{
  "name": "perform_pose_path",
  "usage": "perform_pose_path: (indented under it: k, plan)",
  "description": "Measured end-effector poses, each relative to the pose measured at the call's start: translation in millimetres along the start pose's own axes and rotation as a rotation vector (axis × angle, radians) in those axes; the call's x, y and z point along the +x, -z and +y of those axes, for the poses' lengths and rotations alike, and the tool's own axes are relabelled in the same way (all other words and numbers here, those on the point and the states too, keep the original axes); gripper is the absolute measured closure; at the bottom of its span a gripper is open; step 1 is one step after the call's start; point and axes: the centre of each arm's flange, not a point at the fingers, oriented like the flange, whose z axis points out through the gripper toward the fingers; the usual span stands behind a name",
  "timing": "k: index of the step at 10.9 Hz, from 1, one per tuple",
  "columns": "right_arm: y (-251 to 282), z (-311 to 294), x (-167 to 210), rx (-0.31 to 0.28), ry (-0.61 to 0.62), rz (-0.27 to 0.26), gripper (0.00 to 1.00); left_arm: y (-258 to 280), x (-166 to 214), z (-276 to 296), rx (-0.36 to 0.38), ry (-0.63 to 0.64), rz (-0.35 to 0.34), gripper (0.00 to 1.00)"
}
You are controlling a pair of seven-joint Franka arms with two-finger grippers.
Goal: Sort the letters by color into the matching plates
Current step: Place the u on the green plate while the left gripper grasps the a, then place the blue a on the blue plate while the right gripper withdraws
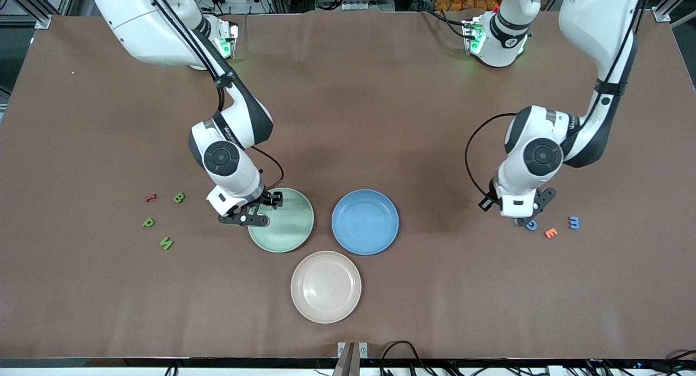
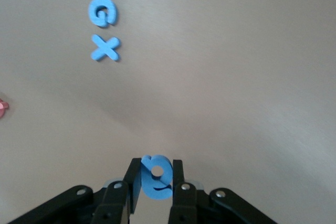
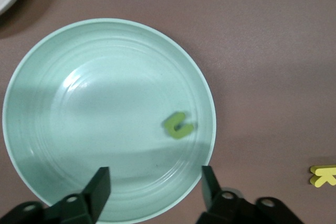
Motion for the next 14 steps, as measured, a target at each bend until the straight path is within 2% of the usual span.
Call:
perform_pose_path:
  k: [2,5,6,8,11,14]
  plan:
    - [2,0,1,-0.001,0.002,0.005,0.0,14,-21,29,-0.019,-0.051,0.01,0.72]
    - [11,8,9,-0.013,0.014,0.003,0.0,5,-57,73,-0.049,-0.17,-0.019,0.72]
    - [19,19,15,-0.019,0.024,0.002,0.0,3,-61,80,-0.056,-0.242,-0.023,0.72]
    - [38,51,29,-0.03,0.04,0.0,0.0,5,-65,91,-0.073,-0.311,-0.022,0.72]
    - [49,87,42,-0.034,0.057,0.0,0.0,15,-96,127,-0.12,-0.345,-0.03,0.72]
    - [45,135,56,-0.038,0.068,-0.01,0.0,22,-109,150,-0.165,-0.254,-0.062,0.72]
